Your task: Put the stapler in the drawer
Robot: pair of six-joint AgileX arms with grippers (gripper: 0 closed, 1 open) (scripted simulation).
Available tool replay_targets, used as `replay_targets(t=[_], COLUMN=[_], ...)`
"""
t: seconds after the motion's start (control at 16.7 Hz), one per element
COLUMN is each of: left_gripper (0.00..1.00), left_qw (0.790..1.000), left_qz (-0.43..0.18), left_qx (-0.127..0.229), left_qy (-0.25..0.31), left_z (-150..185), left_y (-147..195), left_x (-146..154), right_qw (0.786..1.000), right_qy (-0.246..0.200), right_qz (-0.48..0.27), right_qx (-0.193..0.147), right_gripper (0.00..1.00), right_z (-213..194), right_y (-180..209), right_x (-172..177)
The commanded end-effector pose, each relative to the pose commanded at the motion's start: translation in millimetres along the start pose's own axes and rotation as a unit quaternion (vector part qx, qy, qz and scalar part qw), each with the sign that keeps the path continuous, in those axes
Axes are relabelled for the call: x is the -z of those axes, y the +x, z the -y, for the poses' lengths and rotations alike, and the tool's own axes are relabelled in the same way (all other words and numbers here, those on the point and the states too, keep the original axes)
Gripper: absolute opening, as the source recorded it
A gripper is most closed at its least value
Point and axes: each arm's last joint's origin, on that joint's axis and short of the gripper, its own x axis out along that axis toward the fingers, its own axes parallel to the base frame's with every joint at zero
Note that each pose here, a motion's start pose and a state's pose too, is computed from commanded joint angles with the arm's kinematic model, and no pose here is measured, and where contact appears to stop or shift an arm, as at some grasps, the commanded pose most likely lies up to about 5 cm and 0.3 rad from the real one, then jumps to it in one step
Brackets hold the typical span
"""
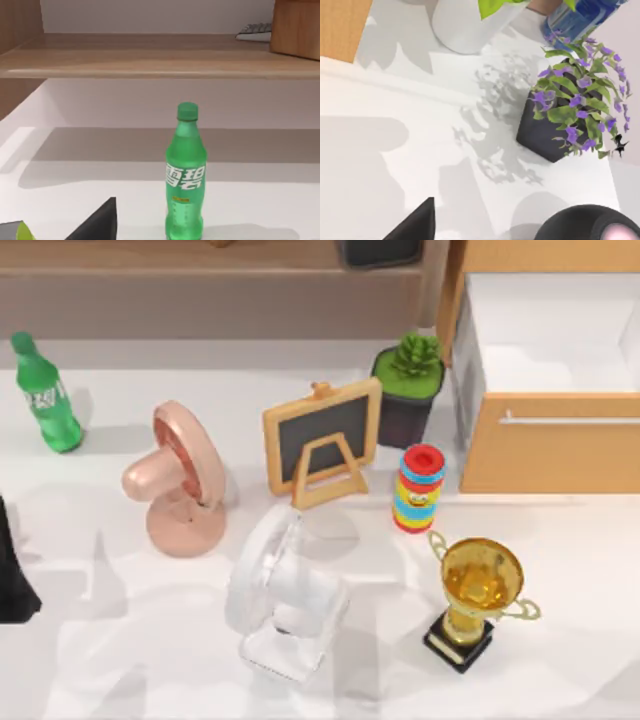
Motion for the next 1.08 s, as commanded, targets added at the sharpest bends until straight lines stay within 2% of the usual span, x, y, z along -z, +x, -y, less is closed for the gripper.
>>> replay_targets(t=[0.18, 0.36, 0.54, 0.72, 0.9, 1.08], left_gripper=[1.0, 1.0, 1.0, 1.0, 1.0, 1.0], left_qw=[1.0, 1.0, 1.0, 1.0, 1.0, 1.0], left_qz=[0.0, 0.0, 0.0, 0.0, 0.0, 0.0], left_qx=[0.0, 0.0, 0.0, 0.0, 0.0, 0.0], left_qy=[0.0, 0.0, 0.0, 0.0, 0.0, 0.0], left_z=[0, 0, 0, 0, 0, 0], left_y=[0, 0, 0, 0, 0, 0], left_x=[0, 0, 0, 0, 0, 0], right_qw=[0.983, 0.942, 0.897, 0.865, 0.851, 0.851], right_qy=[-0.092, -0.152, -0.181, -0.186, -0.184, -0.184], right_qz=[-0.152, -0.269, -0.329, -0.349, -0.352, -0.352], right_qx=[-0.042, -0.132, -0.233, -0.309, -0.342, -0.344], right_gripper=[1.0, 1.0, 1.0, 1.0, 1.0, 1.0], right_z=[35, 72, 104, 127, 137, 138], right_y=[22, 48, 70, 81, 85, 85], right_x=[-1, 13, 37, 61, 73, 74])
